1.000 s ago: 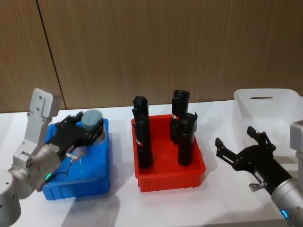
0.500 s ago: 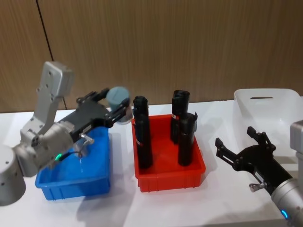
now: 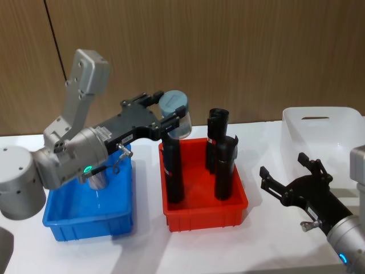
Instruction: Pick the cotton swabs from the blue box and place them into the white box.
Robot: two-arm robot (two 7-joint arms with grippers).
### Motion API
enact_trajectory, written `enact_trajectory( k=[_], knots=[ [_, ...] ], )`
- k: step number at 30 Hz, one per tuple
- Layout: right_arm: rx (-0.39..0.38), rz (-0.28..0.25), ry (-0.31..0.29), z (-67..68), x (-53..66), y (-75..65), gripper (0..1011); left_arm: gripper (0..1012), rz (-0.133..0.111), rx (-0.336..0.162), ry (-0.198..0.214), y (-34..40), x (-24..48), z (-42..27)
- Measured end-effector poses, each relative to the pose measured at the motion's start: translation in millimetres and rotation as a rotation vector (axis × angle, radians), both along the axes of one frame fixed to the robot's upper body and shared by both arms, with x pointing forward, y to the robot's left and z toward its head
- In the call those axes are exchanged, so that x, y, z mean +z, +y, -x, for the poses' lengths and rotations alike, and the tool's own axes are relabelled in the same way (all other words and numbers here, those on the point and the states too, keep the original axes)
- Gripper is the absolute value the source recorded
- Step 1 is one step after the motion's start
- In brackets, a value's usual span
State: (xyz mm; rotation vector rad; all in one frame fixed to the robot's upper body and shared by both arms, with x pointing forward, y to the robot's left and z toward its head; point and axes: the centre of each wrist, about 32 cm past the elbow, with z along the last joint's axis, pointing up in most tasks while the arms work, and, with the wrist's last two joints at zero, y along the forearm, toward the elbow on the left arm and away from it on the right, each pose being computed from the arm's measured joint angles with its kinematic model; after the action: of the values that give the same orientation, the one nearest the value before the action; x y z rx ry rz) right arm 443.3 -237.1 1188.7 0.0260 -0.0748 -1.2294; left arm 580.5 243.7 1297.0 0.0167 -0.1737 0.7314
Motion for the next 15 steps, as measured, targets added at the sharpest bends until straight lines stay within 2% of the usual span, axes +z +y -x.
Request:
enact_trajectory(
  k=[10,15],
  knots=[
    [0.0,0.0,0.0,0.0,0.0,0.0,1002,643,0.0,-0.047,0.045,-5.5,6.3,-12.4],
    [0.0,0.0,0.0,0.0,0.0,0.0,1002,643,0.004,-0.07,0.082,-6.7,8.4,-20.0]
  ],
)
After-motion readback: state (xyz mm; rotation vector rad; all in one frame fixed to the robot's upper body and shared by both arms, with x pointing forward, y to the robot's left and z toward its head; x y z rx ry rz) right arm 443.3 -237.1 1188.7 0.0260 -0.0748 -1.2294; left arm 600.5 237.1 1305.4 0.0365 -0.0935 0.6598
